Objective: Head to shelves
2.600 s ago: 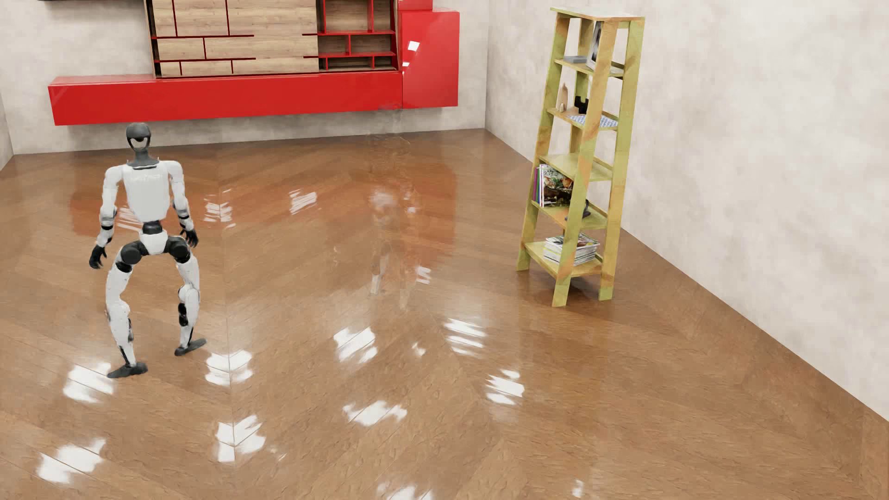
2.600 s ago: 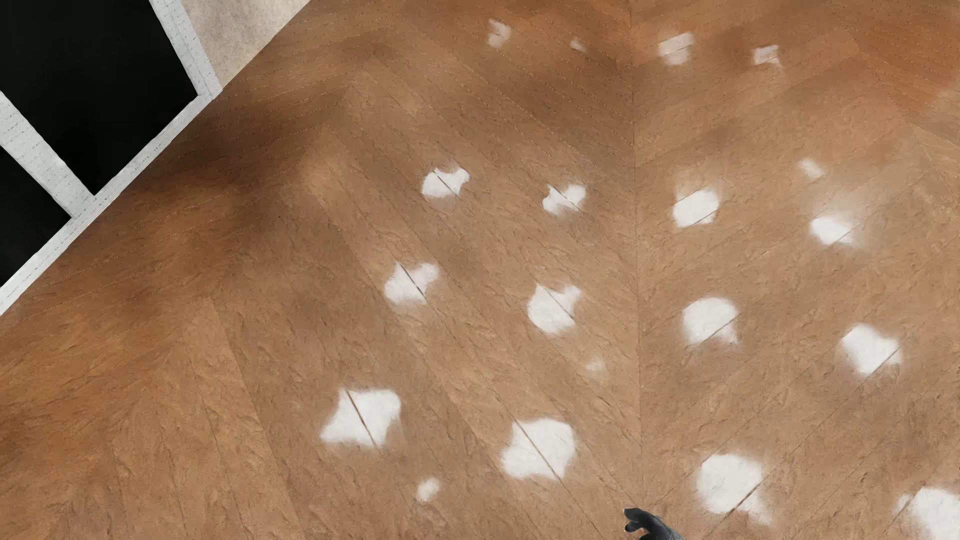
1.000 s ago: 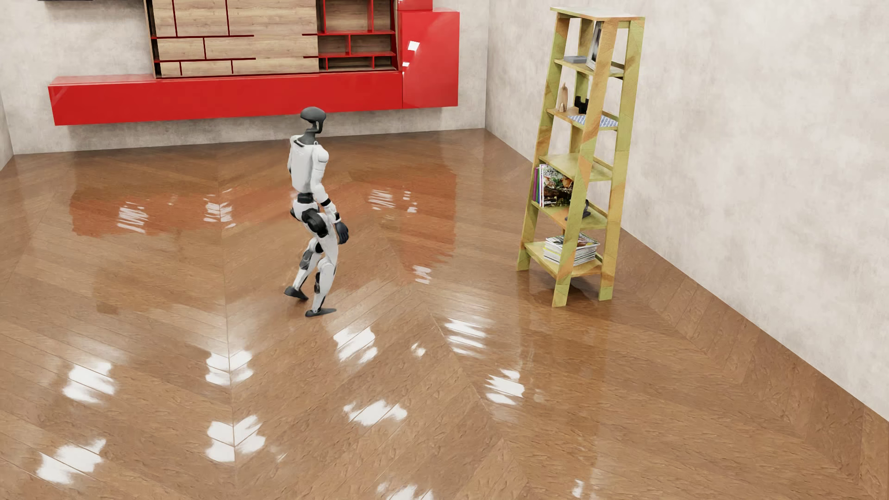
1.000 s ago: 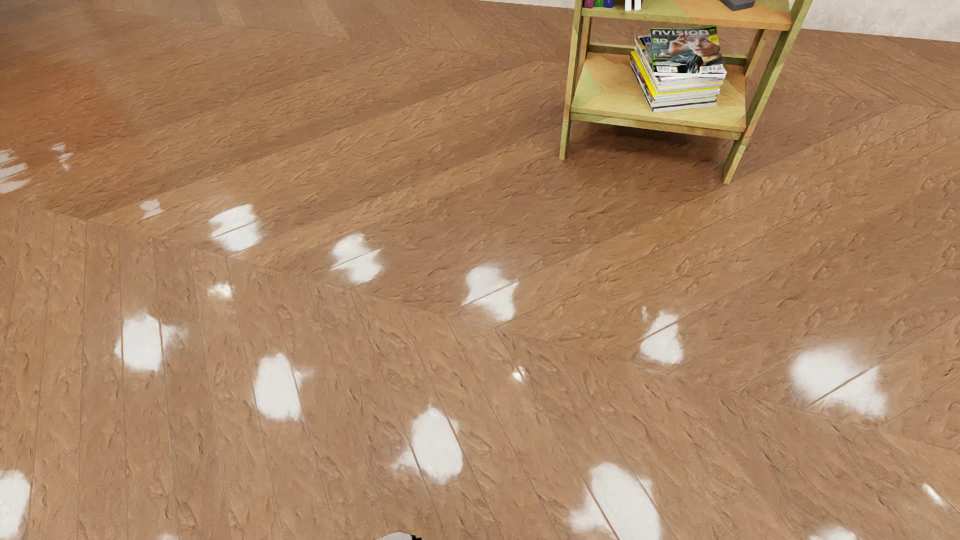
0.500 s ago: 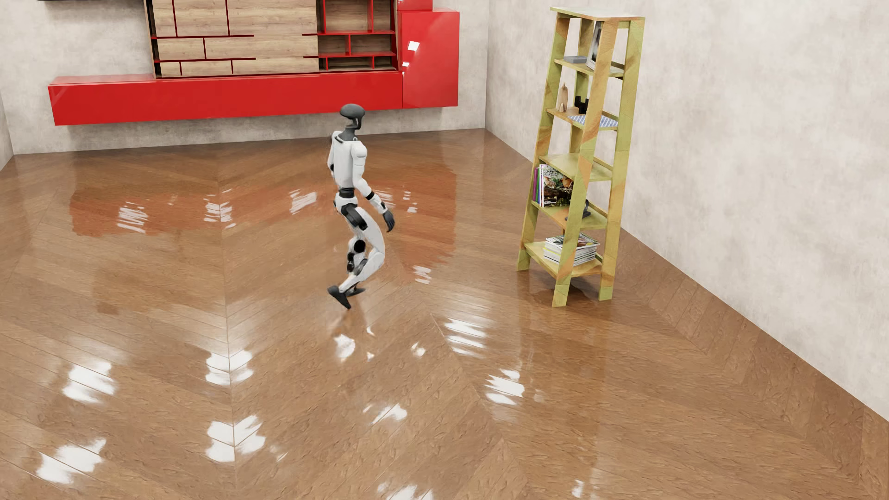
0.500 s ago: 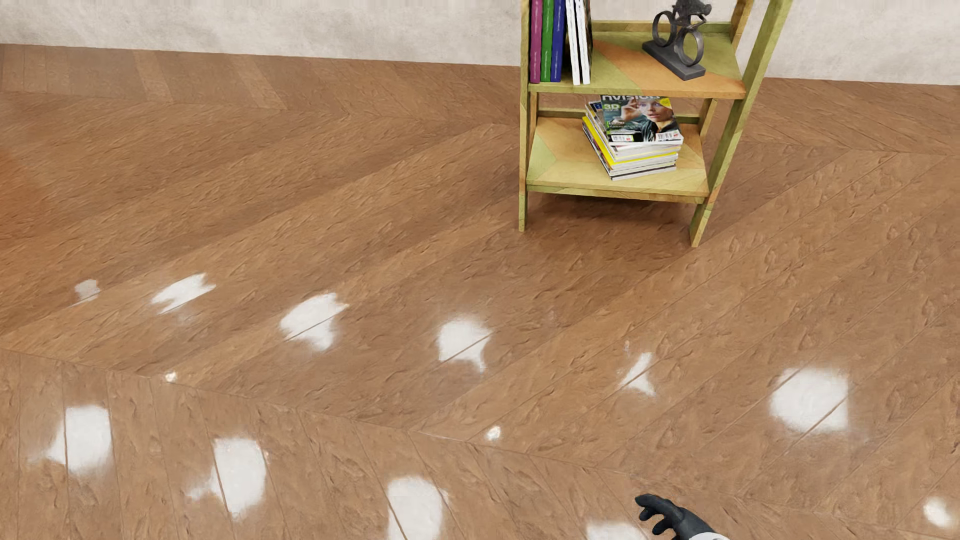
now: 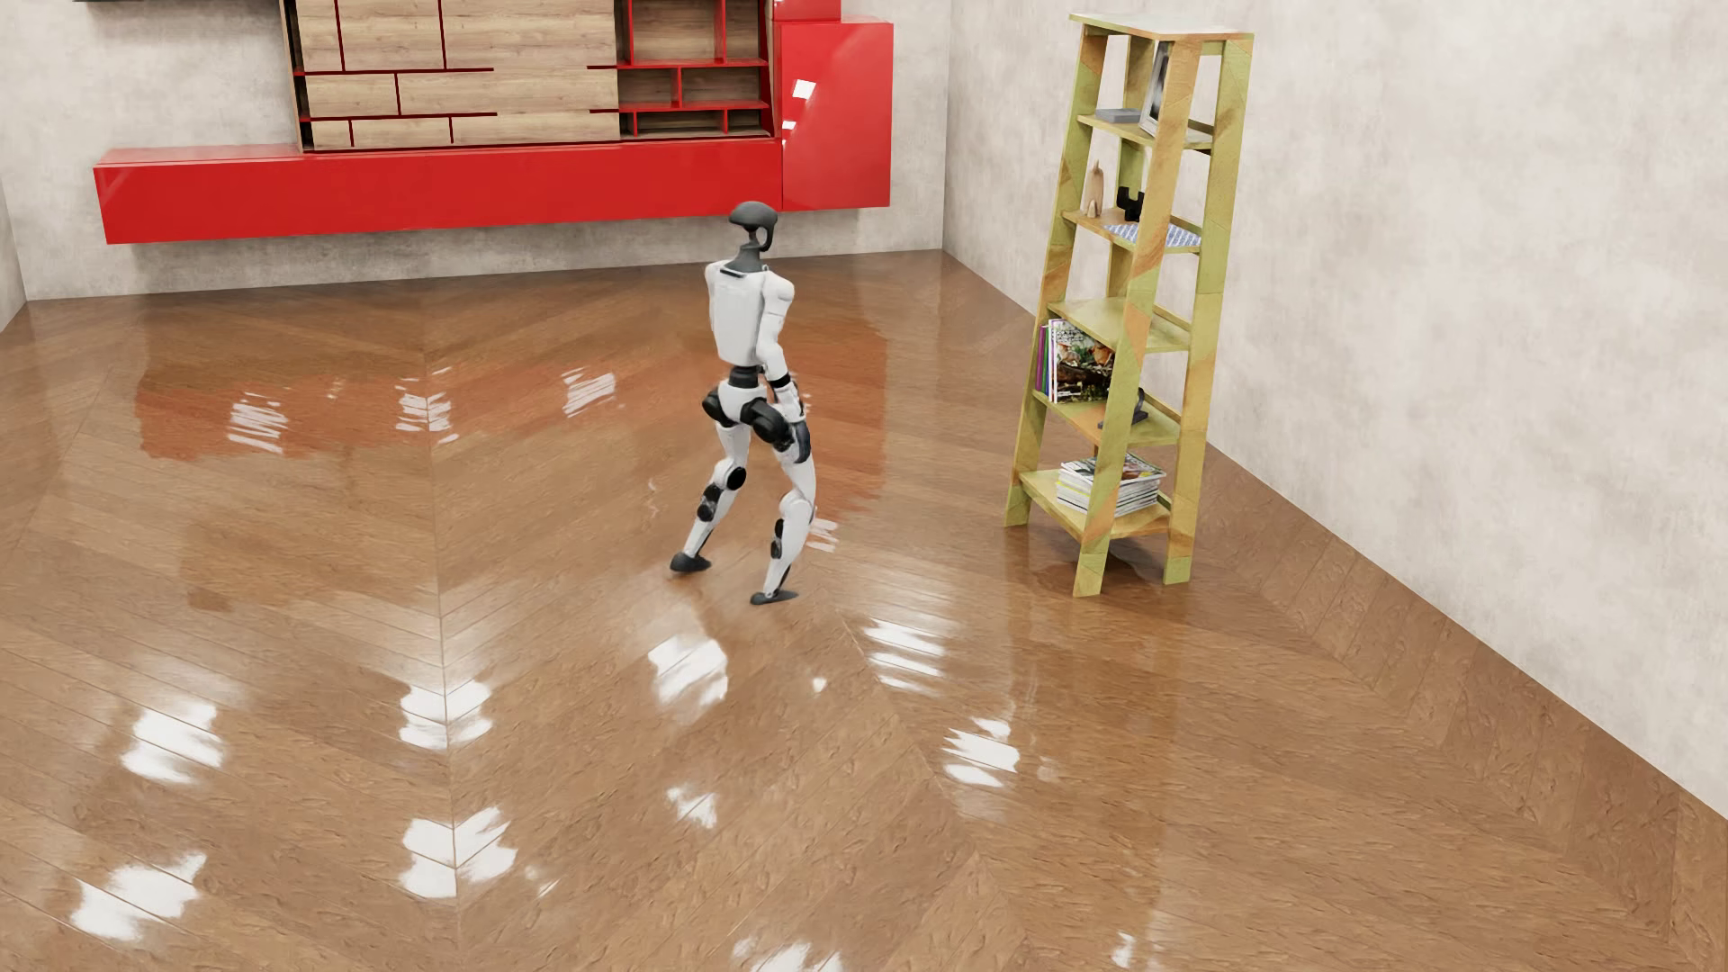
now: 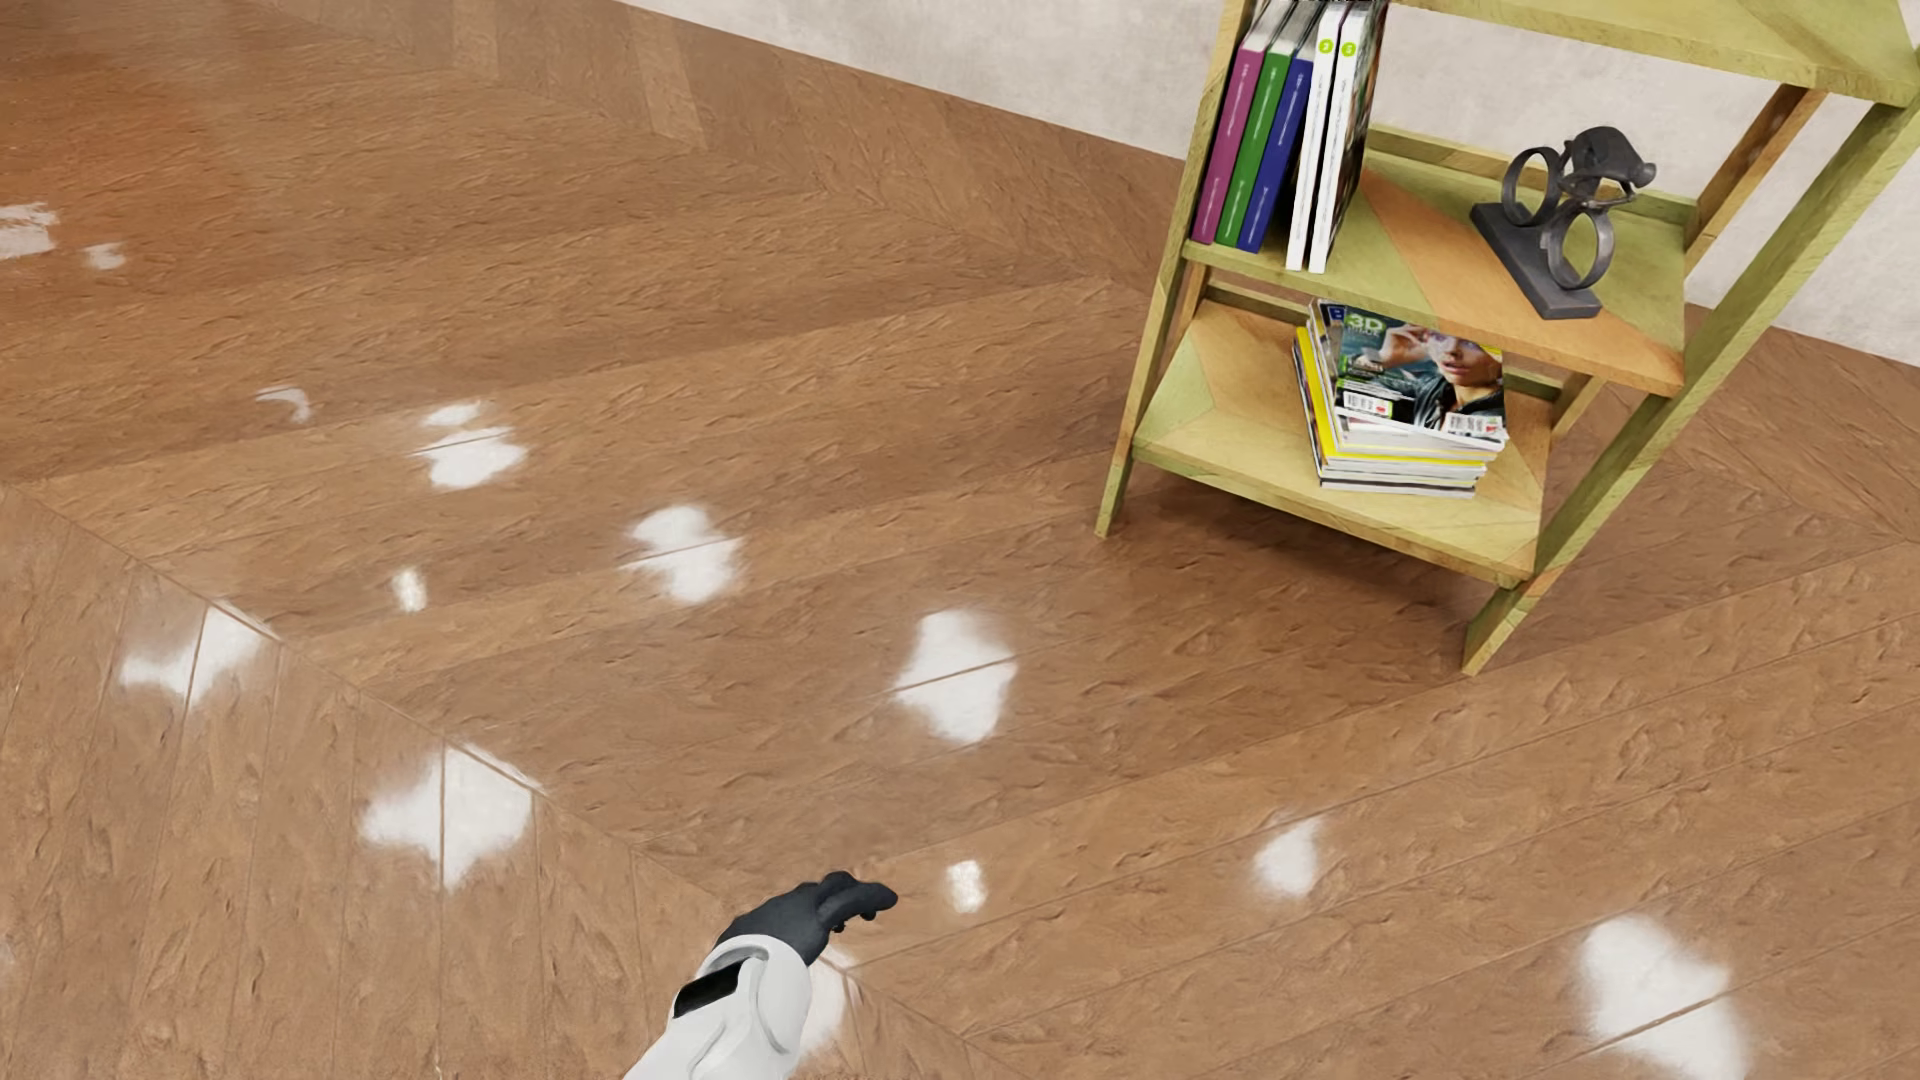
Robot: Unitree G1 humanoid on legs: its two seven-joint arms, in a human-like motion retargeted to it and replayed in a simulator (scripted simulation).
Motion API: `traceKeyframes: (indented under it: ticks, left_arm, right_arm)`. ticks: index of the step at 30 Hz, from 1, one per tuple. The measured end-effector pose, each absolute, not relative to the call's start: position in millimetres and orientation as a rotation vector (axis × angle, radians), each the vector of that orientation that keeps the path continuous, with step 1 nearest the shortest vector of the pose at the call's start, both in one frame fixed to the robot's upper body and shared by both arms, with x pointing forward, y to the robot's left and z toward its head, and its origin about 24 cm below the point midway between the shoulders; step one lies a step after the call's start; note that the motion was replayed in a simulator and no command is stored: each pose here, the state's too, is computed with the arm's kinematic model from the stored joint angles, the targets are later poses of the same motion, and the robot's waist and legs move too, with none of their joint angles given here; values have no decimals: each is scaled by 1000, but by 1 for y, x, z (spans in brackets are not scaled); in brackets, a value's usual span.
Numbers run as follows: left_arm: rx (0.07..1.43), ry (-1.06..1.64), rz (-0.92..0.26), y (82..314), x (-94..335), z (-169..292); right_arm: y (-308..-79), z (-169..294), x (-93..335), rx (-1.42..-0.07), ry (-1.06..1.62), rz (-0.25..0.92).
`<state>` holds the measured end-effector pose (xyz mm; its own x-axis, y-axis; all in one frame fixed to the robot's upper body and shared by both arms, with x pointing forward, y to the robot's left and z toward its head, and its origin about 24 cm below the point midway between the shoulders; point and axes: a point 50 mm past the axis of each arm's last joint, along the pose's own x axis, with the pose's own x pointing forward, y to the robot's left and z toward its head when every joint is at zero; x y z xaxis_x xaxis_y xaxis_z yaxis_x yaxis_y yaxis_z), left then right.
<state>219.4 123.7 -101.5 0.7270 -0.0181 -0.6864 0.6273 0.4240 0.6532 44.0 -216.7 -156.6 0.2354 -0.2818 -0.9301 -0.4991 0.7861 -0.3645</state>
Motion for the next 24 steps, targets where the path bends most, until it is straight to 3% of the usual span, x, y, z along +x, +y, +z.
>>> traceKeyframes:
  ticks: [2, 7, 11, 14, 17, 20, 22, 24]
  left_arm:
    - [1114, 808, -540, 138, 199, -119]
    - [1108, 1157, -306, 201, 125, -149]
    - [862, 1403, -299, 219, 54, -160]
    - [866, 1501, -368, 207, 25, -166]
    - [913, 1475, -544, 192, 44, -168]
    - [947, 1251, -447, 176, 94, -159]
    - [969, 1104, -363, 167, 123, -150]
    - [1002, 982, -372, 160, 150, -139]
  right_arm:
    - [-229, -145, 78, -764, 1213, 61]
    - [-246, -109, 147, -690, 902, -205]
    - [-231, -96, 175, -687, 768, -163]
    - [-222, -109, 165, -674, 848, -121]
    - [-217, -131, 126, -597, 1027, -124]
    - [-219, -146, 92, -622, 1187, -52]
    - [-223, -151, 76, -619, 1265, -77]
    - [-224, -154, 68, -572, 1306, -106]
